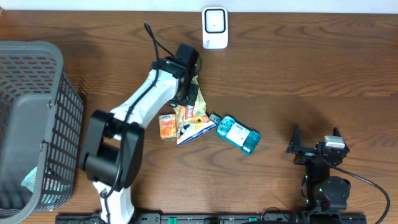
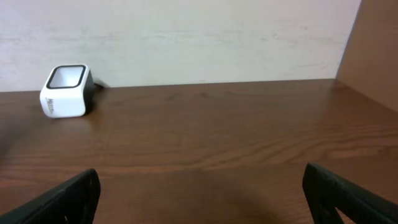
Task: Scan the item barcode
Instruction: 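Carry the yellow wet-wipe pack to the table centre beside the bottle, then lower the yellow pack onto the table, open and withdraw left gripper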
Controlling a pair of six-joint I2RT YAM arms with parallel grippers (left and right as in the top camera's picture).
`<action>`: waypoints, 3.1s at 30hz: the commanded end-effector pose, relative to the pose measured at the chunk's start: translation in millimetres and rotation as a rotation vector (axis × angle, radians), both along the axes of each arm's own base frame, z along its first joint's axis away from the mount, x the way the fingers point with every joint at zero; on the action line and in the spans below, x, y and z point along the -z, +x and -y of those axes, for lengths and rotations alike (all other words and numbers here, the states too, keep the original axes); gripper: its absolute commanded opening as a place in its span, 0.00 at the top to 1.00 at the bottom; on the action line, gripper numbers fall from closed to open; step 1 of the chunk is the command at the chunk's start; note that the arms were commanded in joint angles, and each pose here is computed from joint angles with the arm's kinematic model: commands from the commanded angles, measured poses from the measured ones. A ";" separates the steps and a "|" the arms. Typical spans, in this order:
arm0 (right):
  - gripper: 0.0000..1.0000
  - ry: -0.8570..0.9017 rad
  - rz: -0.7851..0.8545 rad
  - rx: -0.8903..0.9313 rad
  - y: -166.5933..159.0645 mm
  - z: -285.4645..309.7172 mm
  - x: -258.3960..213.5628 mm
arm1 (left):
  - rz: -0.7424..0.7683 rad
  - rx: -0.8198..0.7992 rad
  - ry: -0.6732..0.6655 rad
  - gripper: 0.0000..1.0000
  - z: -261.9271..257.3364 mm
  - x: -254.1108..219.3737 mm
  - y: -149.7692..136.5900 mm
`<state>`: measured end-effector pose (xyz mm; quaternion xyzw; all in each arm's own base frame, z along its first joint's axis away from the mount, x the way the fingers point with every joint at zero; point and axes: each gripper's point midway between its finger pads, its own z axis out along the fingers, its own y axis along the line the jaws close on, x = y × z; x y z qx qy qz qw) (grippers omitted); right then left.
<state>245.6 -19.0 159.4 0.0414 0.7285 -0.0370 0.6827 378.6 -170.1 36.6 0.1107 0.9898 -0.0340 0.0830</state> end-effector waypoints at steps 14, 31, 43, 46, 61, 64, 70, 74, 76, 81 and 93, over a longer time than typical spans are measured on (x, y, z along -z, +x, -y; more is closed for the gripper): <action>0.01 -0.016 0.000 0.018 -0.6 3.7 0.0 | -0.071 -0.056 0.036 0.93 -7.2 15.4 -9.6; 0.01 -0.016 0.000 0.018 -0.6 3.7 0.0 | 0.152 -0.112 -0.088 0.93 -8.9 -87.3 -14.4; 0.01 -0.016 0.000 0.018 -0.6 3.7 0.0 | 0.025 -0.188 -0.151 0.92 -10.5 2.8 -58.1; 0.01 -0.016 0.000 0.018 -0.6 3.7 0.0 | 0.024 -0.186 -0.152 0.92 -11.8 13.4 -63.1; 0.01 -0.016 0.000 0.018 -0.6 3.7 0.0 | 0.014 -0.184 -0.138 0.92 -15.8 21.6 -69.6; 0.01 -0.016 0.000 0.018 -0.6 3.7 0.0 | 0.024 -0.185 -0.142 0.92 -17.2 32.1 -71.9; 0.01 -0.016 0.000 0.018 -0.6 3.7 0.0 | 0.013 -0.202 -0.145 0.92 -19.7 34.4 -79.1; 0.01 -0.016 0.000 0.018 -0.6 3.7 0.0 | 0.105 -0.190 -0.194 0.92 -12.2 -11.9 -61.4; 0.01 -0.016 0.000 0.018 -0.6 3.7 0.0 | 0.201 -0.157 -0.237 0.85 -6.5 -52.0 -47.7; 0.01 -0.016 0.000 0.018 -0.6 3.7 0.0 | 0.542 -0.123 -0.291 0.21 -12.4 -175.7 -21.0; 0.01 -0.016 0.000 0.018 -0.6 3.7 0.0 | 1.057 -0.740 -0.074 0.02 -204.1 -329.8 -38.2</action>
